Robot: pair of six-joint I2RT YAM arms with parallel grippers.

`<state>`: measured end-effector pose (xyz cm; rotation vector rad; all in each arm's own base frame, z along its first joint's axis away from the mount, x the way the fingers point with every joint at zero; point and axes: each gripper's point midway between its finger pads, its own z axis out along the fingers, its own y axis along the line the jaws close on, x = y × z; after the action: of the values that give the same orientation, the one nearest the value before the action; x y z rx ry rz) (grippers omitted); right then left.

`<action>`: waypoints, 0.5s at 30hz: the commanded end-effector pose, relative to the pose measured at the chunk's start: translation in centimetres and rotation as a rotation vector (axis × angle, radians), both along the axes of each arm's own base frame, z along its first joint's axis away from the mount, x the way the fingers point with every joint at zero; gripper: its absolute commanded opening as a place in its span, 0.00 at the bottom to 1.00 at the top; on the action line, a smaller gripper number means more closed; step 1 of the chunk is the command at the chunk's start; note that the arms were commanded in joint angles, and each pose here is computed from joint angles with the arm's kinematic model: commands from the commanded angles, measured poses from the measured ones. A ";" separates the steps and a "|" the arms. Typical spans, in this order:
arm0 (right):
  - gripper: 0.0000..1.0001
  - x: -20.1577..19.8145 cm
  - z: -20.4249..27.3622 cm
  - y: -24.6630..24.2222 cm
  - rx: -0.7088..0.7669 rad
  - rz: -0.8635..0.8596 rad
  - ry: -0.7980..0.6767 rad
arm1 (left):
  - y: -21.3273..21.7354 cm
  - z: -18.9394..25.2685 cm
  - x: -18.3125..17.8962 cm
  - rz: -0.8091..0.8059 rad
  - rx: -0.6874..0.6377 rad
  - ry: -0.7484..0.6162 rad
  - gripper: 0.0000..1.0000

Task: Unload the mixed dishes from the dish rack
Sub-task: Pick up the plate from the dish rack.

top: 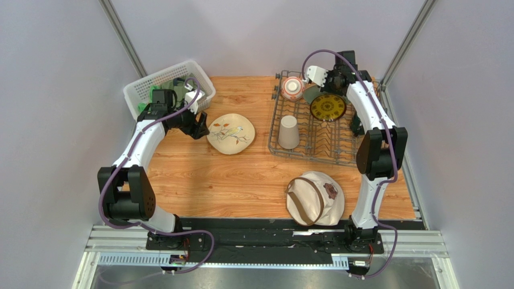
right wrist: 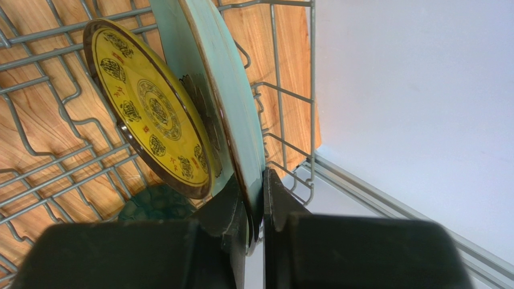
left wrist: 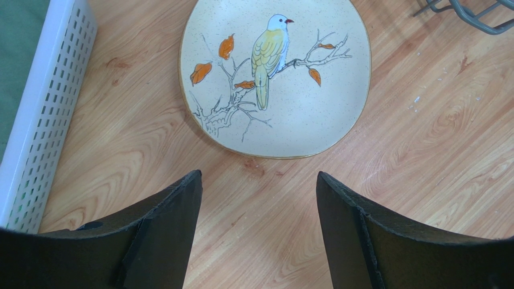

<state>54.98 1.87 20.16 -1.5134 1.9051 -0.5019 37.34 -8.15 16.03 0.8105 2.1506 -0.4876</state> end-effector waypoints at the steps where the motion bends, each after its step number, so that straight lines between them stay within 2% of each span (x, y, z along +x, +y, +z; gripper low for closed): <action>1: 0.02 0.5 11.9 -0.2 0.009 0.016 -0.298 | -0.6 2.6 0.4 -0.030 -0.016 -0.069 0.77; 11: 0.02 -1.1 16.5 -0.4 0.010 0.015 -0.382 | -0.5 3.6 0.5 -0.018 -0.015 -0.095 0.77; 15: 0.02 -2.8 20.0 -0.2 0.050 0.009 -0.456 | -0.9 4.9 0.4 -0.029 -0.038 -0.138 0.77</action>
<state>53.97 1.77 26.47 -1.4563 1.8054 -0.5728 37.30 -8.17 16.29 0.8101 2.1441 -0.4853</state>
